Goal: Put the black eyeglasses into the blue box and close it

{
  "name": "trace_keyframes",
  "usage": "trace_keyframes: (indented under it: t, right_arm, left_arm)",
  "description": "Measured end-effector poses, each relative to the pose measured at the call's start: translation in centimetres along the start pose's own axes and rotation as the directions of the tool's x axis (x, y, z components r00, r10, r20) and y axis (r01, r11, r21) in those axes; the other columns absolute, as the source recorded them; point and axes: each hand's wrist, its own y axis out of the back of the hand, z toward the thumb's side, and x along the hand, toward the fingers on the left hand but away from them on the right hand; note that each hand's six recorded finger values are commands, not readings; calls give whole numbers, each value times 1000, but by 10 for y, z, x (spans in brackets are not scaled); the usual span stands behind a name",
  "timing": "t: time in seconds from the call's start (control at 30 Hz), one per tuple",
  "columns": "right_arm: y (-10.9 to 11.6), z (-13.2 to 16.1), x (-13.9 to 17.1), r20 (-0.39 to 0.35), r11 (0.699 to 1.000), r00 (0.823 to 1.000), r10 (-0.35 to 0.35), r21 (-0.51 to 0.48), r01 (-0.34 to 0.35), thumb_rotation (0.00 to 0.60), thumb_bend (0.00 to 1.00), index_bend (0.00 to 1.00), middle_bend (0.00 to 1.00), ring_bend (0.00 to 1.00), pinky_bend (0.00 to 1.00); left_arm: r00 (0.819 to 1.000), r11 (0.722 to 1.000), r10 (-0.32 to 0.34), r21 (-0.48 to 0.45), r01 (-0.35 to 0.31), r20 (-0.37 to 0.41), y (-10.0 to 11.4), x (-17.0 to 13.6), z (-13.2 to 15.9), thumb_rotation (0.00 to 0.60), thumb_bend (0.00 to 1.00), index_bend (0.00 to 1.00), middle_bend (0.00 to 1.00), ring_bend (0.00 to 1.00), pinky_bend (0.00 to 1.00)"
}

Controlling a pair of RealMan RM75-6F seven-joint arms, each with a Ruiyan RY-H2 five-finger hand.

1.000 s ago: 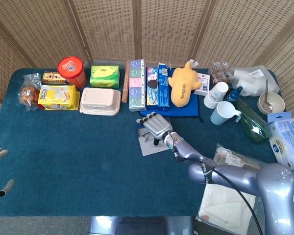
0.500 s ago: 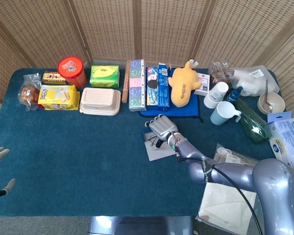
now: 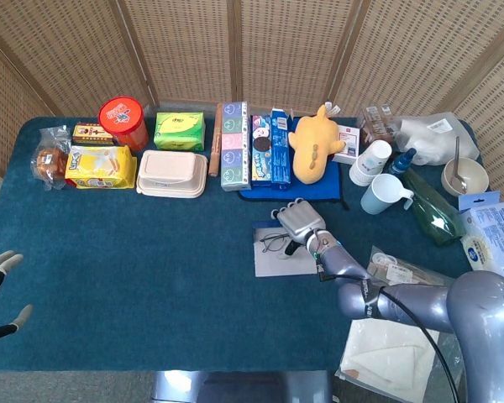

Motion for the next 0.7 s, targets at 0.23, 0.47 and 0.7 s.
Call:
trace_keyframes:
  t: [0.23, 0.47, 0.7]
  right_arm:
    - [-13, 7, 16, -30, 1000, 999, 27, -12, -28, 269, 149, 187, 277, 197, 171]
    - [-22, 16, 30, -70, 999, 997, 44, -11, -45, 266, 147, 188, 279, 198, 171]
    - [-32, 26, 46, -113, 998, 992, 65, -8, -66, 264, 147, 189, 280, 197, 175]
  left_arm:
    - [1000, 1000, -3, -1, 3, 6, -1, 0, 3, 585, 282, 108, 100, 81, 0]
    - [1000, 1000, -1, 0, 1, 1, 0, -2, 2, 588, 282, 105, 100, 80, 0]
    - [1000, 1000, -5, -1, 5, 5, -1, -4, 4, 582, 284, 102, 100, 80, 0]
